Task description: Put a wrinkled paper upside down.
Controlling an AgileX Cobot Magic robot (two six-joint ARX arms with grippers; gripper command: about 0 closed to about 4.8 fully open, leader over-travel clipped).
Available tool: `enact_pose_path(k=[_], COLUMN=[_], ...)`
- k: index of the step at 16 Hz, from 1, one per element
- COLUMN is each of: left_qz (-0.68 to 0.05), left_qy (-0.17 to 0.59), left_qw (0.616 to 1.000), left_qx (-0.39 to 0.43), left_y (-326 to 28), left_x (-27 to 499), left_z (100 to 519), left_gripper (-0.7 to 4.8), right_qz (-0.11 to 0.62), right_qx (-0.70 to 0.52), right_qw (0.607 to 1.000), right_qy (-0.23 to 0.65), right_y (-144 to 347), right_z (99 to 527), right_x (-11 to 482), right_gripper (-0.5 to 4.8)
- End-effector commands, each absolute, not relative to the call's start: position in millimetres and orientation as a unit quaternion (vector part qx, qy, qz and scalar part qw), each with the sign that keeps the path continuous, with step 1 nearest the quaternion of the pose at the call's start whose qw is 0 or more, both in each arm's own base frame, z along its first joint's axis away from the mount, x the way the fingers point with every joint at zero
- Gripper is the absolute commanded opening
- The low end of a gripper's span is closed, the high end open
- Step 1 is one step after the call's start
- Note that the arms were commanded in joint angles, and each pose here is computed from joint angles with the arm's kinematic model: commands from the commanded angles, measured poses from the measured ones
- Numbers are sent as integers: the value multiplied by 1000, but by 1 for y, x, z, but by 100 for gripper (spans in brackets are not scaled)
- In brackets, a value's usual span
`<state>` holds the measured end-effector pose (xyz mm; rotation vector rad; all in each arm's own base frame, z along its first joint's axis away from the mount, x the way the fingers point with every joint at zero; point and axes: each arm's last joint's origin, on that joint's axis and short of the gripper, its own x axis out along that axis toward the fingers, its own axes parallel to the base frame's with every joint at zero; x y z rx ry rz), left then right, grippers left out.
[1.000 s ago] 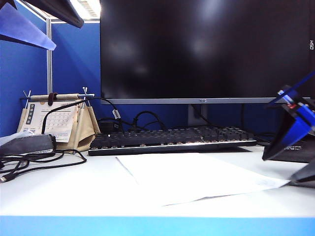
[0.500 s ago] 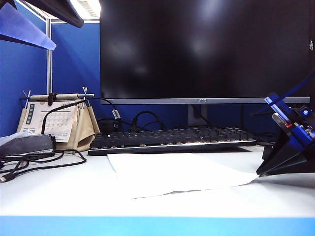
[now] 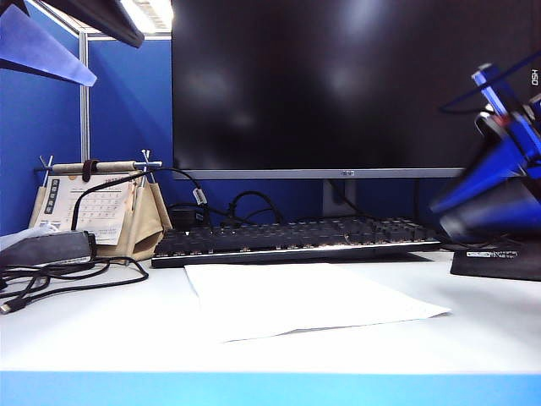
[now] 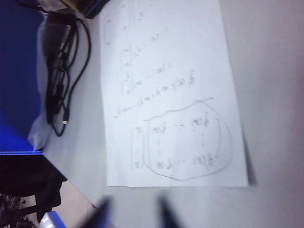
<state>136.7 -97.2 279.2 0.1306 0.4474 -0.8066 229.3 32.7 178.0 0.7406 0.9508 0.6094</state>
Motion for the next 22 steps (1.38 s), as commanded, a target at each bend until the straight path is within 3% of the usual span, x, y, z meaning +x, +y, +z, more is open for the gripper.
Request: enact_pose_path(k=[1,4,5,8,9,10,12,14,15,16,18,19,22], left_qz=[-388,-387,-387,-385,-385,-385,-385,-384,-384,-384,-385,-385,-386], left_qy=[209,218,220,219,223,226,226,215,216,215,209,209,209], left_qw=[896,894,893,894,894,893,893,896,896,896,897,897,896], left_qx=[58,60,60,61,61,62,62,60,60,61,59,59,59], left_y=[-97,-97,-97,-97,-97,-96,-96,-97,-97,-97,-97,-97,-97], left_x=[137,136,136,136,136,136,136,137,137,137,137,137,137], left_z=[282,280,280,280,279,279,279,281,281,281,282,282,282], left_gripper=[467,467,467,467,467,467,467,467,467,467,467,467,467], right_qz=[238,233,241,268,266,266,279,281,307,310,307,287,251], right_qx=[345,350,354,350,346,347,347,348,356,343,284,260,191], right_qw=[773,759,755,746,741,741,741,741,722,728,808,835,870], right_qy=[476,498,496,500,511,510,502,500,508,506,414,391,379], right_y=[32,33,34,60,69,70,71,71,71,70,60,55,48], right_z=[152,132,131,123,116,115,116,117,122,129,212,229,259], right_x=[240,247,248,257,273,276,278,278,274,270,231,216,196], right_gripper=[299,289,260,260,195,96,-5,-5,-5,-5,-5,-5,-5])
